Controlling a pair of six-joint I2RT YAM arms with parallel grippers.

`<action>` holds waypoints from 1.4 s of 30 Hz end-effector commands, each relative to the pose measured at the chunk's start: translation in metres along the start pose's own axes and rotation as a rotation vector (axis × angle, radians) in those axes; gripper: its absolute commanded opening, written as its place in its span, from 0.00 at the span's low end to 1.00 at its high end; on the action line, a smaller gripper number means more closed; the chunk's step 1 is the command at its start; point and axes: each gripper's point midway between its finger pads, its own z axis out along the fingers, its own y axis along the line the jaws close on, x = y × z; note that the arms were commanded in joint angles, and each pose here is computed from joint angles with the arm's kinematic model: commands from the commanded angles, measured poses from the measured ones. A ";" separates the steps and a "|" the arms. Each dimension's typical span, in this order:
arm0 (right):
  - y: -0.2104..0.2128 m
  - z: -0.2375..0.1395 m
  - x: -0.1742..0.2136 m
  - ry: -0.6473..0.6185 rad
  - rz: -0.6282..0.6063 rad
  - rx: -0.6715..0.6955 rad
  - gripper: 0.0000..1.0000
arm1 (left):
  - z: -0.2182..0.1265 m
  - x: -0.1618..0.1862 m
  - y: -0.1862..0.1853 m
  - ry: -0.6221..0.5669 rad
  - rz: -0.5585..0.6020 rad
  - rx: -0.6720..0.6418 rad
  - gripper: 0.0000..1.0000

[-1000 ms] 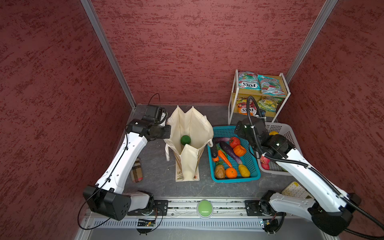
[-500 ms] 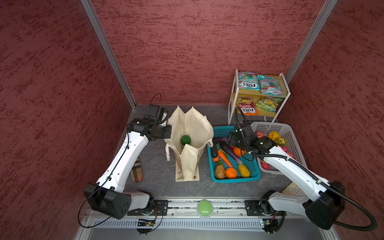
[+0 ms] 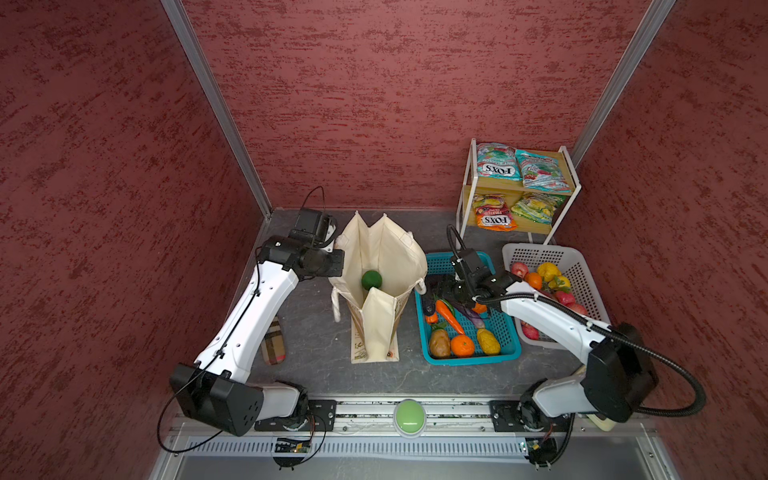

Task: Place the food into the grocery bag and tie it
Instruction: 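Lower the right gripper onto the dark eggplant and grasp it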

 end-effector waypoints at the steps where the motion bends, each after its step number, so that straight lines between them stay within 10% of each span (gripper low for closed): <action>1: 0.011 0.011 -0.004 0.007 0.023 -0.053 0.67 | 0.000 0.000 -0.006 0.006 0.003 0.019 0.00; 42: 0.023 0.056 0.010 0.121 0.043 -0.075 0.56 | 0.000 0.002 -0.005 0.003 0.013 0.011 0.00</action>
